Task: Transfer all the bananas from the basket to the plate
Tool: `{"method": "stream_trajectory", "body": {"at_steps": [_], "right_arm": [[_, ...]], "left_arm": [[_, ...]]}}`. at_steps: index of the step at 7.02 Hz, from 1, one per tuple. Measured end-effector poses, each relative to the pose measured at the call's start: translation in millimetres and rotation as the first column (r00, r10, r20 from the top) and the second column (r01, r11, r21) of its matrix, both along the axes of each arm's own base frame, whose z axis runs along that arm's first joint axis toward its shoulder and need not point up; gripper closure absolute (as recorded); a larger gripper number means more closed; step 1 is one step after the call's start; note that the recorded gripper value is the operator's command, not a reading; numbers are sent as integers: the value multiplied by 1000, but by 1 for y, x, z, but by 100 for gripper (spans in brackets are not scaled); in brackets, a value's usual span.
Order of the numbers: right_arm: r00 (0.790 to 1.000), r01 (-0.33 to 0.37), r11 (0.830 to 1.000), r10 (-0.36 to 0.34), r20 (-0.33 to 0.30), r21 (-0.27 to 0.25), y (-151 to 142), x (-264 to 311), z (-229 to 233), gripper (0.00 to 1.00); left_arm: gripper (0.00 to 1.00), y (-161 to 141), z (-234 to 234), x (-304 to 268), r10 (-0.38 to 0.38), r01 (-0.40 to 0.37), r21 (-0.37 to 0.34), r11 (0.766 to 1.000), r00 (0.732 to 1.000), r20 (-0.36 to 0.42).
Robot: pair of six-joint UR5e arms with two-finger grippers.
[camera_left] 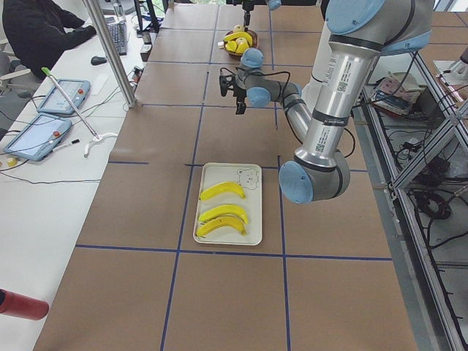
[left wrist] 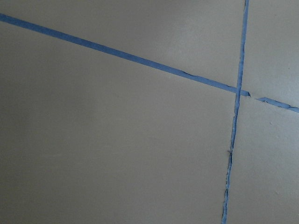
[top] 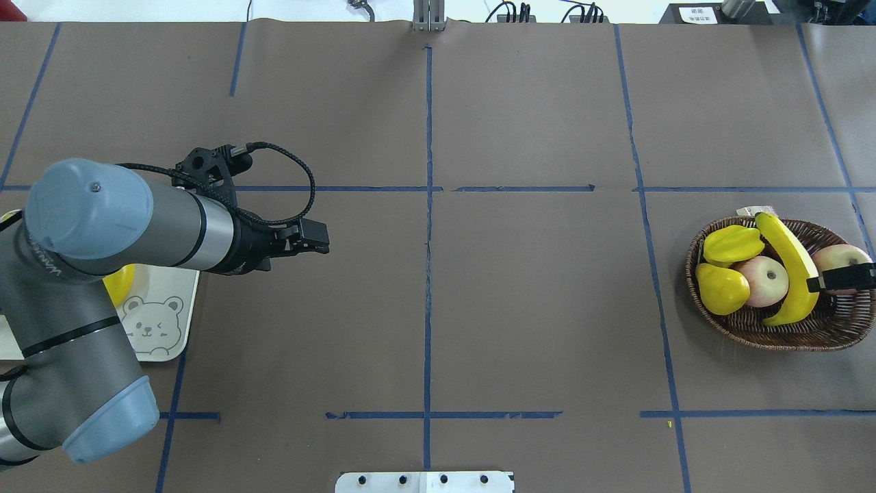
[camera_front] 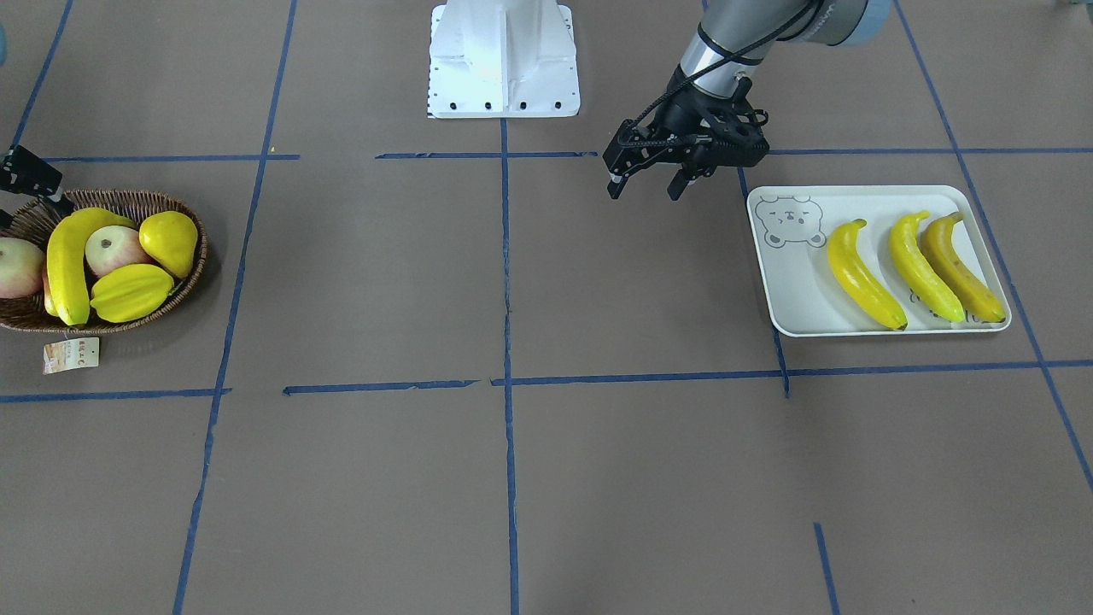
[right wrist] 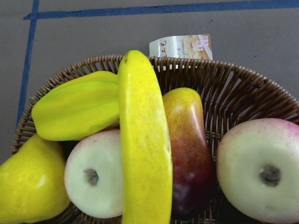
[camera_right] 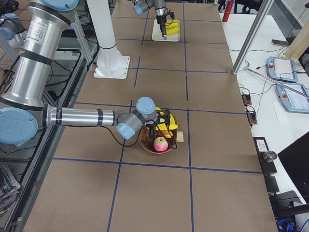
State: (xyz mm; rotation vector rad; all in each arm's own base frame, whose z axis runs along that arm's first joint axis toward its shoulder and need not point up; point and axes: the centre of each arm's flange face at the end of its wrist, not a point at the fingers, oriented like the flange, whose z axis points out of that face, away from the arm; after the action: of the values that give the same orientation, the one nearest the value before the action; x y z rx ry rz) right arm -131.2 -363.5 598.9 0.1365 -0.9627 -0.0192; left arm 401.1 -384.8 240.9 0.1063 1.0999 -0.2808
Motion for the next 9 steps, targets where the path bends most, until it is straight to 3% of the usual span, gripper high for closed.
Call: {"method": "stream_trajectory", "body": {"at_steps": [3, 4, 6, 7, 9], "right_arm": [[999, 33, 999, -33, -3, -3, -2, -17, 4, 6], [999, 35, 999, -35, -3, -3, -8, -21, 7, 14], [999, 40, 999, -40, 5, -1, -13, -26, 6, 88], [999, 43, 999, -43, 9, 0, -14, -26, 6, 99], [999, 50, 999, -50, 21, 6, -13, -25, 3, 100]], "left_arm": [[0, 1, 4, 0, 1, -1, -3, 1000, 1000, 7], [0, 1, 5, 0, 1, -1, -4, 1000, 1000, 8], [0, 1, 7, 0, 1, 0, -5, 1000, 1000, 11], [0, 0, 8, 0, 0, 0, -6, 1000, 1000, 13], [0, 0, 10, 2, 0, 0, -9, 1000, 1000, 17]]}}
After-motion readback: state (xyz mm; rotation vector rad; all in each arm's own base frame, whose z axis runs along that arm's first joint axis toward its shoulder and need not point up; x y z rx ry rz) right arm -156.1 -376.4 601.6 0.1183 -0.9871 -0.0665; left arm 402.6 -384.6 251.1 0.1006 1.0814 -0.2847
